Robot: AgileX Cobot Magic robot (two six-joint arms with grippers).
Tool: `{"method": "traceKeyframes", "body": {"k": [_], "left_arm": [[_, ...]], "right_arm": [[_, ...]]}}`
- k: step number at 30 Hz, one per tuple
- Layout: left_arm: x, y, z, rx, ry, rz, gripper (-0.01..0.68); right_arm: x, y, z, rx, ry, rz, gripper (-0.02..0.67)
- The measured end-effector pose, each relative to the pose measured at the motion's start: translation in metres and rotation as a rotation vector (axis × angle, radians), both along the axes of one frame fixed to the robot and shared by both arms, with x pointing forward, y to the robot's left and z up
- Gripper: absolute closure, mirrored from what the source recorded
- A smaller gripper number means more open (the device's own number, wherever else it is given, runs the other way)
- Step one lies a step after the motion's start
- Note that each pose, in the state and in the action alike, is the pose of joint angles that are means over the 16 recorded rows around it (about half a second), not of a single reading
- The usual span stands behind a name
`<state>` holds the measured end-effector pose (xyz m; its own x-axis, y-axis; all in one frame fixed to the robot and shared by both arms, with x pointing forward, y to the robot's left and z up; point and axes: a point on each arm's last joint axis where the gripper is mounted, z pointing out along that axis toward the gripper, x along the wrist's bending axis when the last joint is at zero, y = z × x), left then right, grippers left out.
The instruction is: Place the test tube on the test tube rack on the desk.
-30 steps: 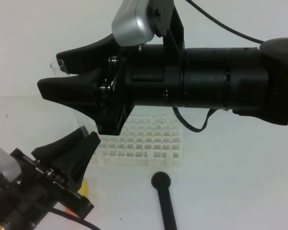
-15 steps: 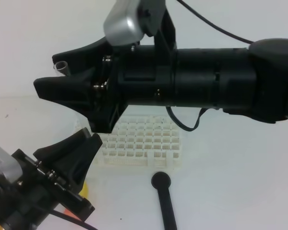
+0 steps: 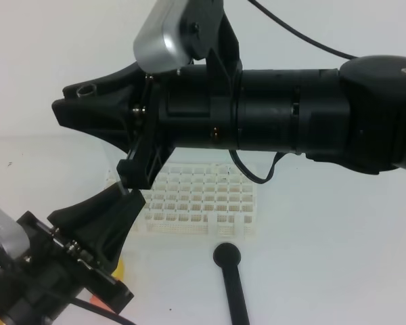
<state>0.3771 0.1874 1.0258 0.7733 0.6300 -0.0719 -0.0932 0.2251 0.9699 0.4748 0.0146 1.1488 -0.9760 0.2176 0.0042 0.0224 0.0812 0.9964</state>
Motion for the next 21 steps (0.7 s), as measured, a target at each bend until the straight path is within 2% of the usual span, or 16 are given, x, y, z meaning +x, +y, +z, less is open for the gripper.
{"method": "traceKeyframes", "body": {"k": [4, 13, 17, 21], "left_arm": [[0.000, 0.000, 0.001, -0.008, -0.004, -0.002, 0.533], [-0.002, 0.002, 0.002, 0.014, -0.003, 0.016, 0.423], [-0.006, 0.007, 0.005, 0.046, -0.002, 0.043, 0.432], [-0.012, 0.014, 0.009, 0.085, 0.004, 0.090, 0.491]], "right_arm": [[0.000, 0.000, 0.001, -0.002, -0.014, -0.002, 0.527], [0.002, 0.000, 0.003, -0.009, -0.054, -0.018, 0.531], [0.005, -0.003, 0.005, -0.019, -0.087, -0.062, 0.531], [0.007, -0.008, 0.011, -0.026, -0.121, -0.126, 0.531]]}}
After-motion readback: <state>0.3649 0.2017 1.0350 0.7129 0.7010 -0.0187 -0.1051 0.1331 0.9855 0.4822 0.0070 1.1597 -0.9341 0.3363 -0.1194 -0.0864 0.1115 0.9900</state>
